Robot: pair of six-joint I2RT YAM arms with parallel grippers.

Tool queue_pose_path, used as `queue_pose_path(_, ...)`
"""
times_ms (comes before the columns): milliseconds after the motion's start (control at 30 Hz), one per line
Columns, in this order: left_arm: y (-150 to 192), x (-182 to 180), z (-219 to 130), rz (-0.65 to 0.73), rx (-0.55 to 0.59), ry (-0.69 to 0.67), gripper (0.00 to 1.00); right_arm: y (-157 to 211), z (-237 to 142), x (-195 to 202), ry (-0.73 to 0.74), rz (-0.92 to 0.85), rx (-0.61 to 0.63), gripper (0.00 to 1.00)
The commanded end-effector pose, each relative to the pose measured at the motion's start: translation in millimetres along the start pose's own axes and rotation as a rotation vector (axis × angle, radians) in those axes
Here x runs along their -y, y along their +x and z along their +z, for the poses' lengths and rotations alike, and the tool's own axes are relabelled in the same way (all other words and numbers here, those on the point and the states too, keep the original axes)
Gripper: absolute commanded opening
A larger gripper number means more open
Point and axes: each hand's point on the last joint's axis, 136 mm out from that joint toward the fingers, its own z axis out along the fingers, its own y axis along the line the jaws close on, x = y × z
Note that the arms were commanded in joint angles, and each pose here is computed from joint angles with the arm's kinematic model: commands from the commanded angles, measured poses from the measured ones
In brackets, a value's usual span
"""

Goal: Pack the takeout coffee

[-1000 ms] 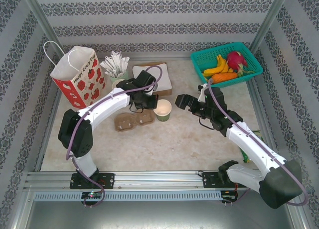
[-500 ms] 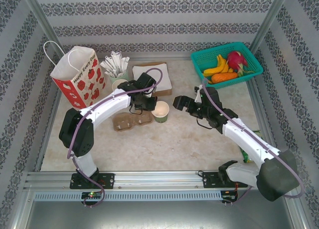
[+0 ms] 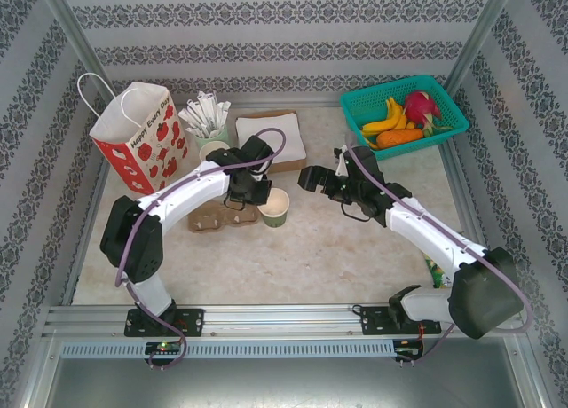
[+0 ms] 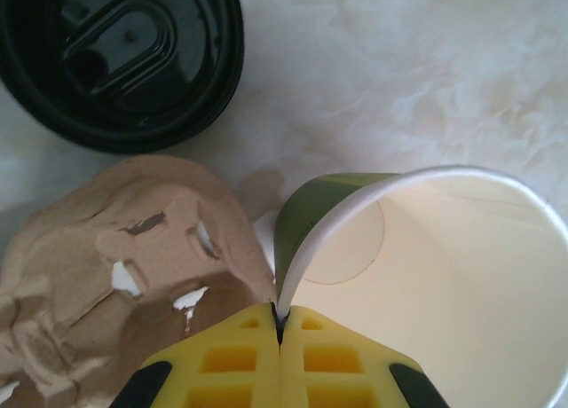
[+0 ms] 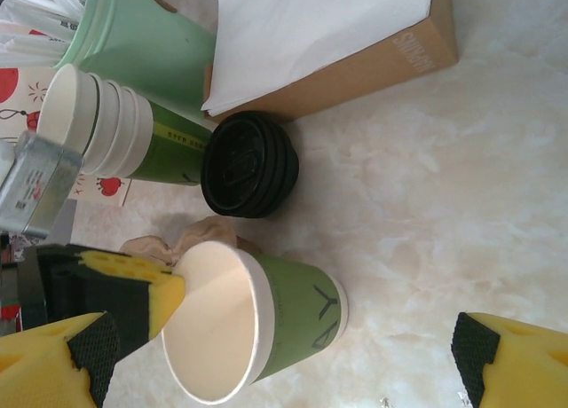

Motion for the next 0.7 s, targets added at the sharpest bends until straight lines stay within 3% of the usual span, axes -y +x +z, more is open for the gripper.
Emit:
queue_pose_path(0,15,-16,-13,0.015,-0.023,-0.058,0.00,-4,3,-4,0.015,-0.029,0.003,0.98)
queue_pose_path(300,11,1,-17,0.009,-0.016,0.043,0.21,-5,12,-2,0.048,-0.035,-0.010,0.98)
queue_pose_path(667,15,30,-13,0.004,-0.068,0.200,0.23,-4,21,-5,0.062,-0.055,-0.030,0.98)
